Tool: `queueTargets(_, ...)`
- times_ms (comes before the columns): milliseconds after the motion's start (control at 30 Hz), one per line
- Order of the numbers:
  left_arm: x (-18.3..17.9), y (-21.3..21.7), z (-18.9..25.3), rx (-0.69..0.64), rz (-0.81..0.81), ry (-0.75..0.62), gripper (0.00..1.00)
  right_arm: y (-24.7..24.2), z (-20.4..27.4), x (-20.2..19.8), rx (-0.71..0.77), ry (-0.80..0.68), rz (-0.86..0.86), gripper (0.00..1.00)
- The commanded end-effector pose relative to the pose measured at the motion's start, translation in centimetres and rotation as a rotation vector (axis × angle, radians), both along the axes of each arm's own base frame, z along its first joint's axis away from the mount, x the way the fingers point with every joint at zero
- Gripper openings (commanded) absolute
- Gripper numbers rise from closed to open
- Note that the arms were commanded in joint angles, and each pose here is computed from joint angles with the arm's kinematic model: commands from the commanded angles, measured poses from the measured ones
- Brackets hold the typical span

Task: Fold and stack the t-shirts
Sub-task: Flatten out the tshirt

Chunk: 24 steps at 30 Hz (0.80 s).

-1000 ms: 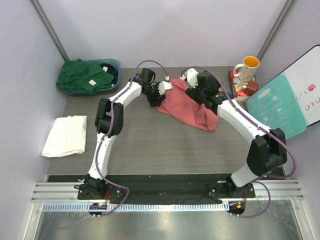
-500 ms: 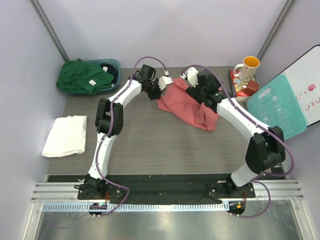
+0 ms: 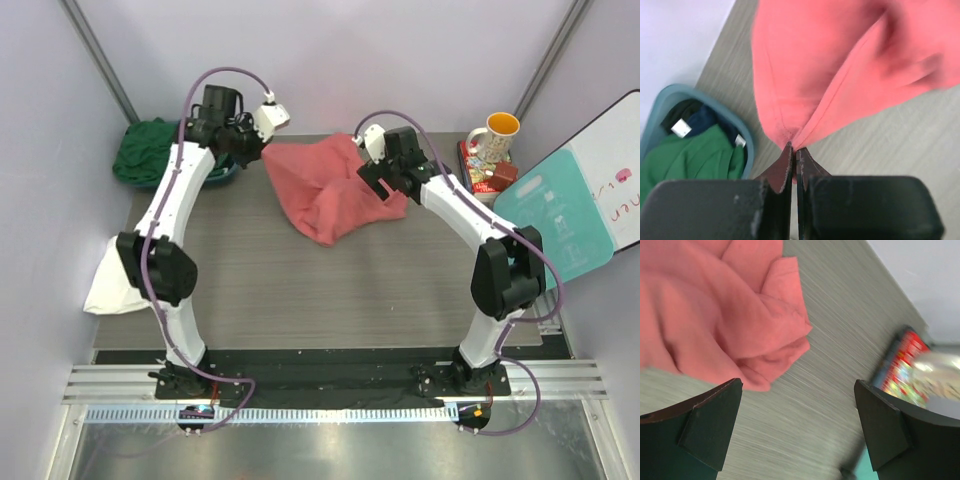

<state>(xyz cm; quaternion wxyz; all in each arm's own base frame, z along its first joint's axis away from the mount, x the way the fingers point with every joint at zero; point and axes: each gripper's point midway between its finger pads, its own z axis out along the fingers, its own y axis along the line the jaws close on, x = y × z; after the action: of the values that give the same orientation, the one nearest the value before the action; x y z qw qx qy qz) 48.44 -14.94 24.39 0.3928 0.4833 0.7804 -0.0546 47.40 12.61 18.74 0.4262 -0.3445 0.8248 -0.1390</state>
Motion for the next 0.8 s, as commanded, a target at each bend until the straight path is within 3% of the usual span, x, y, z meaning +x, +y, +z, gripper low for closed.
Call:
queueTargets(0, -5.4, 0.0, -0.9, 0.011, -0.040, 0.116, 0.00, 6.5, 1.8, -0.2, 0.236, 0.063, 0.209, 1.00)
queueTargets(300, -6.6, -1.7, -1.6, -0.095, -0.017, 0.256, 0.00, 18.2, 1.9, -2.6, 0.296, 0.052, 0.571, 0.99)
queueTargets(600, -5.4, 0.7, -0.6, -0.050, 0.123, 0.149, 0.00, 24.8, -2.4, -0.4, 0.443, 0.022, 0.512, 0.97)
queueTargets(767, -4.7, 4.2, -0.3, -0.023, 0.262, 0.087, 0.00, 27.4, -2.2, -0.2, 0.484, 0.019, 0.541, 0.97)
